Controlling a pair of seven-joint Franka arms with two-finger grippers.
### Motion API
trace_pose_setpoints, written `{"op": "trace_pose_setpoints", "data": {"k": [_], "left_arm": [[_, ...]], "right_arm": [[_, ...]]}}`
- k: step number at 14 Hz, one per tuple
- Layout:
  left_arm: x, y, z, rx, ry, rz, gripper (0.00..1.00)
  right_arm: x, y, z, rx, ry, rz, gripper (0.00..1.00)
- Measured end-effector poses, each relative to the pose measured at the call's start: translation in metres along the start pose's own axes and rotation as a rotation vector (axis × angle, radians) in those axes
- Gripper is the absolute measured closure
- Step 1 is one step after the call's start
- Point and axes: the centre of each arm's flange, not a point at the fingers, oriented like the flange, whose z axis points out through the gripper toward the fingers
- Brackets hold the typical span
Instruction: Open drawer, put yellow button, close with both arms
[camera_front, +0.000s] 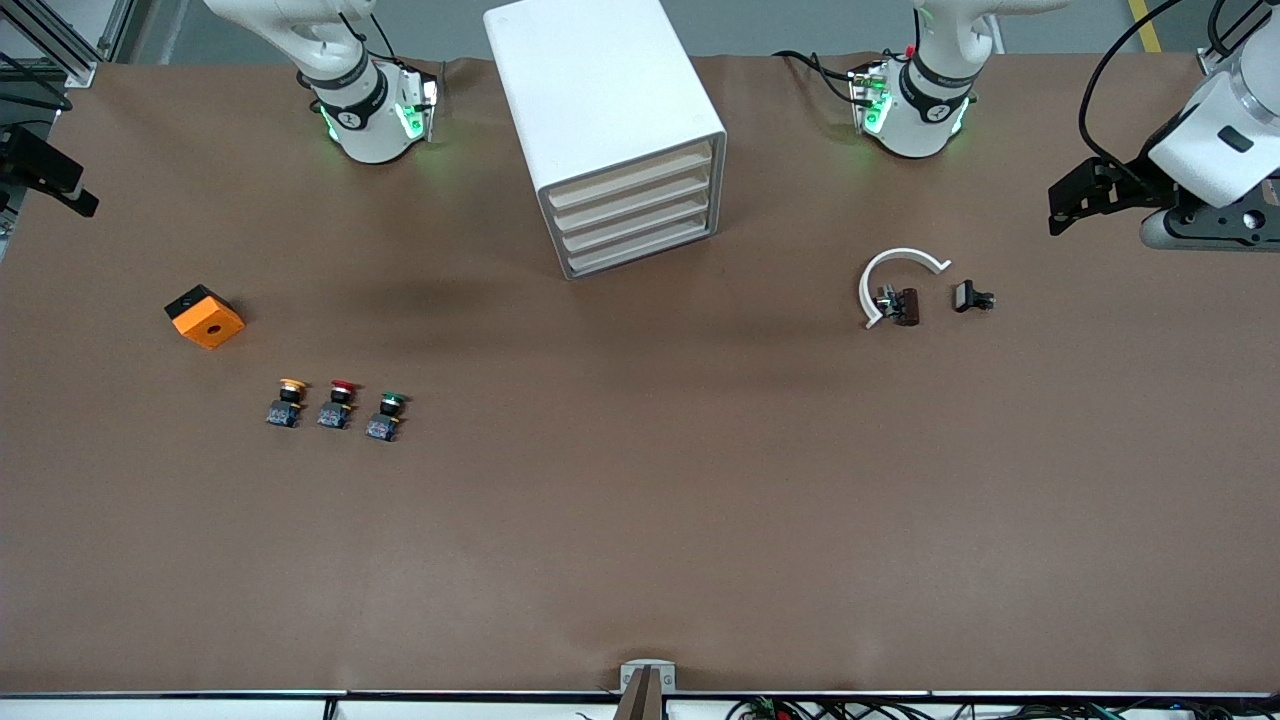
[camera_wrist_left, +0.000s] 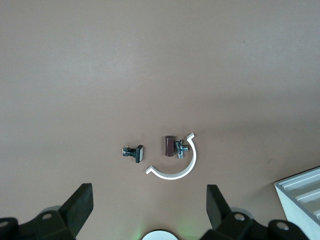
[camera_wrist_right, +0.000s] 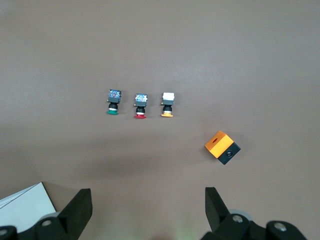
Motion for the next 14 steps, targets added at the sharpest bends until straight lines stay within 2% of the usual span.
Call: {"op": "trace_pose_setpoints", "data": {"k": [10,14], "left_arm": [[0.0,0.0,0.001,0.0,-0.002,0.001,0.0],[-0.001,-0.003,0.013,0.001,-0.068,-0.004,0.0]], "right_arm": [[0.0,0.0,0.0,0.0,0.0,-0.006,0.0],[0.0,0.0,0.0,0.0,0.0,-0.01,0.0]]}}
